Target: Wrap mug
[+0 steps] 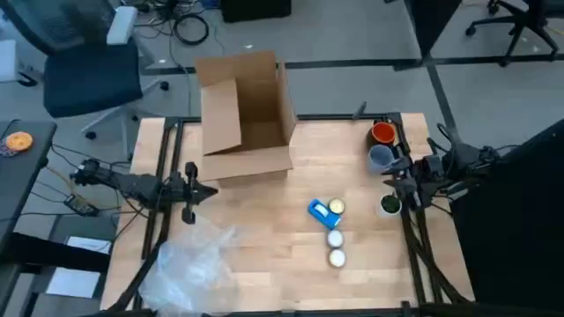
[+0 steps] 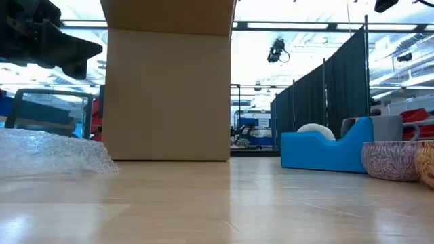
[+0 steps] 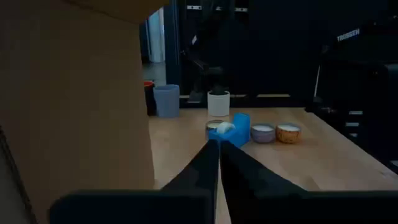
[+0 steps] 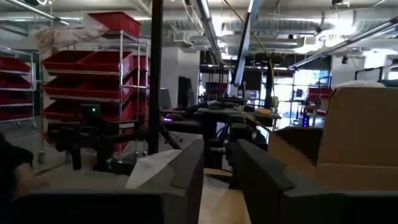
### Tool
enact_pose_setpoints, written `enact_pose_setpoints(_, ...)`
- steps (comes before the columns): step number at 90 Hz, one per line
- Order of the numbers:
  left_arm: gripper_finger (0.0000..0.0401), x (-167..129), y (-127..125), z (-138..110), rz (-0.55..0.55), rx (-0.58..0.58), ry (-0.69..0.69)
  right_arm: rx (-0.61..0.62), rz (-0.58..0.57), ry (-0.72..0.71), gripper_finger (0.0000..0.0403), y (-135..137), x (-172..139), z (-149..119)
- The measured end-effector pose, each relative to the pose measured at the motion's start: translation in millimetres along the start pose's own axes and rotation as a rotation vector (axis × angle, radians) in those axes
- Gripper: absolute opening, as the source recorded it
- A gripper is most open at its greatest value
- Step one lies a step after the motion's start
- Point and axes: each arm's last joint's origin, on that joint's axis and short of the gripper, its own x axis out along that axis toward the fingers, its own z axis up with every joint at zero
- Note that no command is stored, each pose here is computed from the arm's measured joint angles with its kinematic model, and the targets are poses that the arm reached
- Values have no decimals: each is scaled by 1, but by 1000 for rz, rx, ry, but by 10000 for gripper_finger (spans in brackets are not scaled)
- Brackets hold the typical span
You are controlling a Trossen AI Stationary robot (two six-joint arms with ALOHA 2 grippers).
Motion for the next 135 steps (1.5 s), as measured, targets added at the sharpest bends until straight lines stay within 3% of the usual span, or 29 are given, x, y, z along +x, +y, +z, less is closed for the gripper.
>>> enact_pose_setpoints(36,0,0,0,3,1,3,-27,0,0,0,71,0,0,0)
enact_pose_setpoints(51,0,-3,1,24,-22,-202,-232,0,0,0,71,0,0,0)
enact_pose_setpoints(59,0,-4,2,30,-27,-249,-298,0,0,0,71,0,0,0)
enact_pose_setpoints(79,0,-2,2,24,13,-104,-235,0,0,0,71,0,0,0)
enact_pose_setpoints(102,0,-4,6,30,159,-57,-281,0,0,0,71,0,0,0)
enact_pose_setpoints(116,0,-2,5,29,121,-131,-275,0,0,0,71,0,0,0)
enact_pose_setpoints(135,0,5,-1,35,-16,-237,-252,0,0,0,71,0,0,0)
